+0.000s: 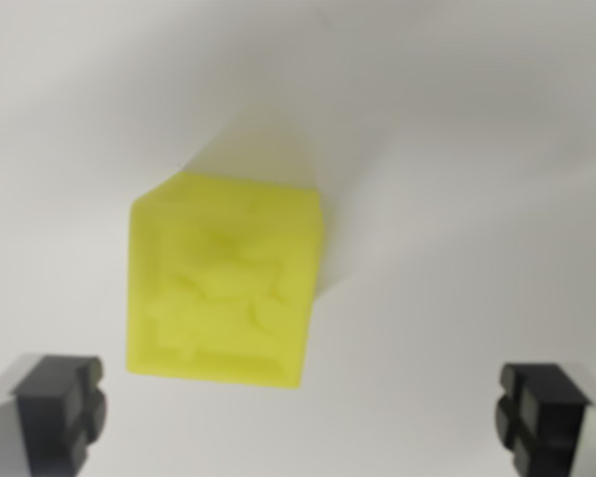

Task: Pick yellow cube

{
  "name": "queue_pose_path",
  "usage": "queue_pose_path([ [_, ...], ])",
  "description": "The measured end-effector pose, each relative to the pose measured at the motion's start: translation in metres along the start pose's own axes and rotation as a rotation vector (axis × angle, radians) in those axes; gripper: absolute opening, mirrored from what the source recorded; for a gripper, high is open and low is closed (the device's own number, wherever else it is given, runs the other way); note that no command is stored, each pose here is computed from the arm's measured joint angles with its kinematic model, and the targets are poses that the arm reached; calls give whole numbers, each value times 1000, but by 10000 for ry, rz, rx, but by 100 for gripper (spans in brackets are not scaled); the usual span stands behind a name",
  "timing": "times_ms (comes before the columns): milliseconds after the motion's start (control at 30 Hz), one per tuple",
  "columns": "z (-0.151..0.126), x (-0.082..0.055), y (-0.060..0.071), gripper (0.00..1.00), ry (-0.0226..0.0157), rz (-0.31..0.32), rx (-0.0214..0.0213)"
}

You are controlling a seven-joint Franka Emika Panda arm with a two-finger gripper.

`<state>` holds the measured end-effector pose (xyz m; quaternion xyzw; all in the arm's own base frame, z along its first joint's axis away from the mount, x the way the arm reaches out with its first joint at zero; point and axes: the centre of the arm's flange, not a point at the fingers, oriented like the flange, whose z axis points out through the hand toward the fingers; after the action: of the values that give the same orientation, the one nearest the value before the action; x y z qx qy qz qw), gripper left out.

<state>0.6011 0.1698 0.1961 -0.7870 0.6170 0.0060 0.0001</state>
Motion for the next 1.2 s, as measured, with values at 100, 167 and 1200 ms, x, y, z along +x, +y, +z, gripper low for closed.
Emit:
queue_pose_path([
  [100,7,-6,-3,100,16,184,17],
  [167,12,-11,-4,100,28,307,19],
  [1200,69,-25,-12,100,83,842,60],
])
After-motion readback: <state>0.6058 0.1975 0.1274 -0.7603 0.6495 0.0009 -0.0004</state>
